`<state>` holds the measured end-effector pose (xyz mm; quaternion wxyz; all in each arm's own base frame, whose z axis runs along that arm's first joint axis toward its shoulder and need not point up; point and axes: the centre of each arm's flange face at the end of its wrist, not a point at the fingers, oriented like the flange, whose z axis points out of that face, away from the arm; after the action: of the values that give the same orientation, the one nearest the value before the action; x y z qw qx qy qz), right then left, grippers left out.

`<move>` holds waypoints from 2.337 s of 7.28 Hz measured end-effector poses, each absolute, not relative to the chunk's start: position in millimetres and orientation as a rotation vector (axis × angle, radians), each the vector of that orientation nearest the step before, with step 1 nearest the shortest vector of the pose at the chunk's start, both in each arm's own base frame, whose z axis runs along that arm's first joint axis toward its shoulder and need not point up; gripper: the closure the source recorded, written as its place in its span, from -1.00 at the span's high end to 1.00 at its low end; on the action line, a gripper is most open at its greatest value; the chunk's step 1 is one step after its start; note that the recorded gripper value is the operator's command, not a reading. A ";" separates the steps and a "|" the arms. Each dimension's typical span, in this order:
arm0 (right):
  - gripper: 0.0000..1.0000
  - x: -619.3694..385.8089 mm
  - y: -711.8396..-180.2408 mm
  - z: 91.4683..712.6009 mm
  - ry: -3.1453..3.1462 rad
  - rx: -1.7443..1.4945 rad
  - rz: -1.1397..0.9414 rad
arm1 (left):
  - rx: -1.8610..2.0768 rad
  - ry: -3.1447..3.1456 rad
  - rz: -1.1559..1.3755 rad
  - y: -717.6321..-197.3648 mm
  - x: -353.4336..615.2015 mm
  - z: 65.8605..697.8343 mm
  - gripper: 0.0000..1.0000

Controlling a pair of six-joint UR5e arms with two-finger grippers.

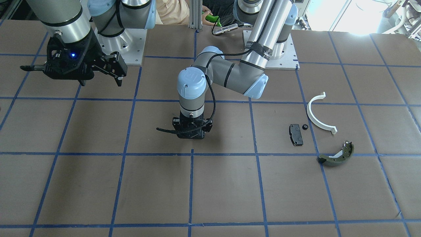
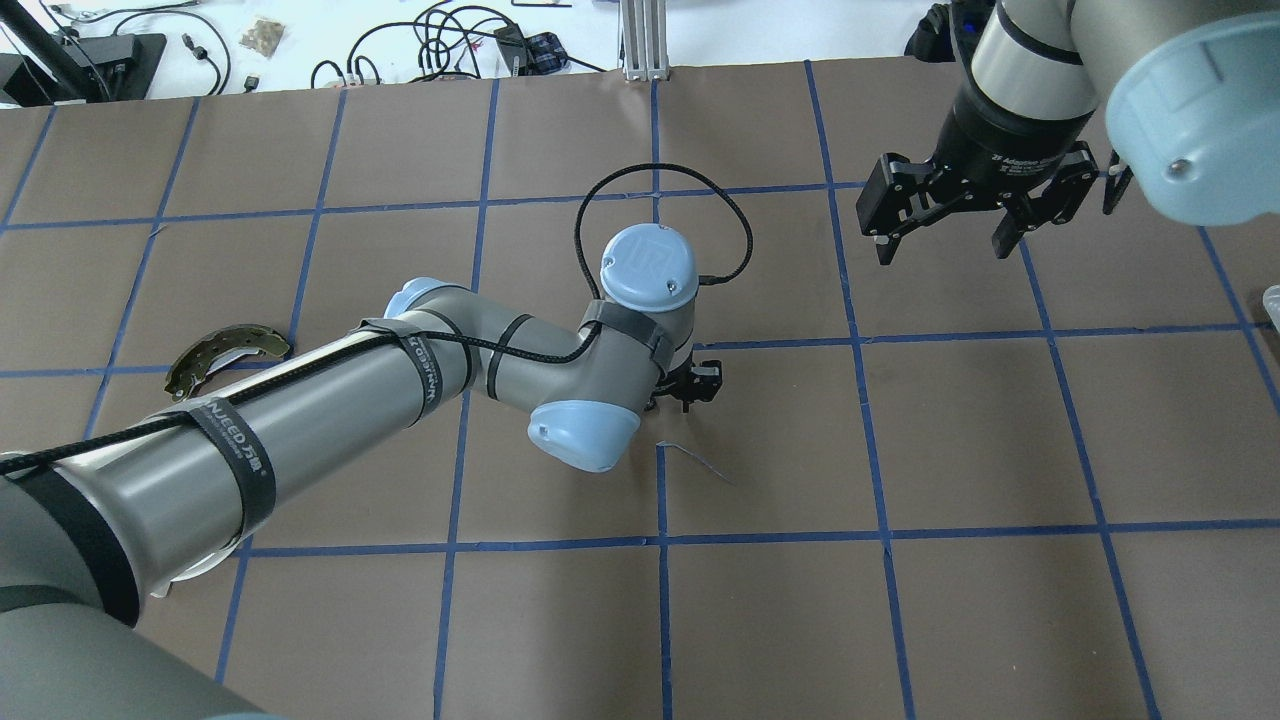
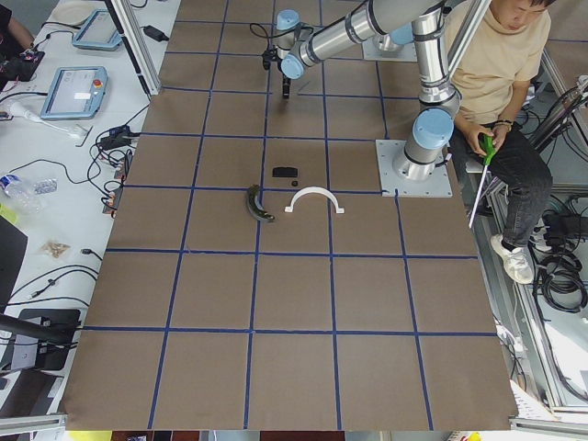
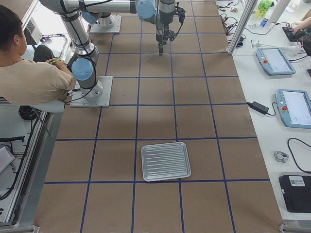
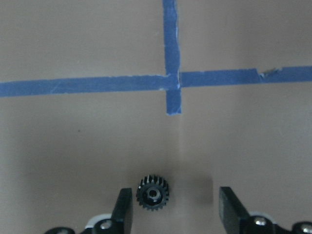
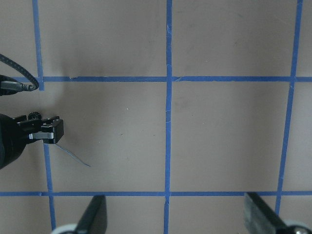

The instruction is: Place bearing gear from tray to pile

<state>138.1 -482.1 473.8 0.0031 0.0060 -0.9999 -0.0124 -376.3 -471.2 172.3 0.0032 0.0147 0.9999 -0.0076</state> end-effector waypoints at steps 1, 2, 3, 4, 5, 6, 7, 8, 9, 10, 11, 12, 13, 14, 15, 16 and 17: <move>1.00 138.1 -481.8 473.3 -3.135 0.020 -0.040 | 0.046 3.134 -0.022 -471.1 -376.2 171.7 0.27; 1.00 138.0 -481.4 472.7 -3.135 0.020 -0.041 | 0.046 3.134 -0.022 -471.3 -376.0 171.5 0.14; 1.00 137.8 -481.4 472.6 -3.135 0.020 -0.042 | 0.047 3.134 -0.021 -471.5 -375.8 171.3 0.04; 1.00 137.6 -481.3 472.5 -3.135 0.020 -0.042 | 0.047 3.134 -0.021 -471.7 -375.7 171.1 -0.39; 1.00 137.5 -481.3 472.2 -3.135 0.021 -0.043 | 0.048 3.134 -0.021 -471.8 -375.6 171.0 -0.73; 1.00 137.3 -481.3 472.1 -3.135 0.021 -0.043 | 0.048 3.135 -0.023 -471.8 -375.6 172.0 -1.00; 1.00 137.2 -481.3 472.1 -3.134 0.021 -0.043 | 0.045 3.136 -0.029 -472.3 -374.8 174.3 -1.00; 1.00 137.2 -481.3 472.0 -3.134 0.021 -0.043 | 0.042 3.137 -0.034 -473.0 -373.8 176.7 -1.00; 1.00 137.2 -481.3 472.2 -3.134 0.021 -0.043 | 0.038 3.138 -0.039 -473.6 -373.1 178.9 -1.00; 1.00 137.3 -481.3 472.1 -3.134 0.020 -0.043 | 0.036 3.140 -0.047 -474.3 -371.8 183.3 -1.00; 1.00 137.3 -481.3 472.0 -3.135 0.019 -0.044 | 0.033 3.137 -0.035 -475.3 -366.0 190.7 -1.00; 1.00 137.3 -481.2 471.9 -3.135 0.019 -0.044 | 0.041 3.125 0.015 -476.3 -353.0 199.6 -1.00; 1.00 137.2 -481.2 472.0 -3.134 0.019 -0.044 | 0.079 3.106 0.079 -475.4 -333.2 210.2 -1.00; 1.00 137.2 -481.2 472.0 -3.134 0.019 -0.044 | 0.165 3.075 0.123 -472.5 -303.8 219.1 -1.00; 1.00 136.9 -481.3 472.2 -3.134 0.019 -0.043 | 0.272 3.039 0.148 -469.0 -264.6 224.5 -1.00; 1.00 136.8 -481.4 472.3 -3.134 0.019 -0.043 | 0.365 3.020 0.180 -467.4 -216.5 226.8 -1.00; 1.00 136.9 -481.4 472.2 -3.134 0.020 -0.043 | 0.444 3.016 0.223 -465.9 -164.2 225.3 -1.00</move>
<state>136.9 -481.4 472.2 0.0039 0.0063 -0.9999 -0.0137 -164.2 -465.9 225.3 0.0424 0.1453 0.9858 0.0730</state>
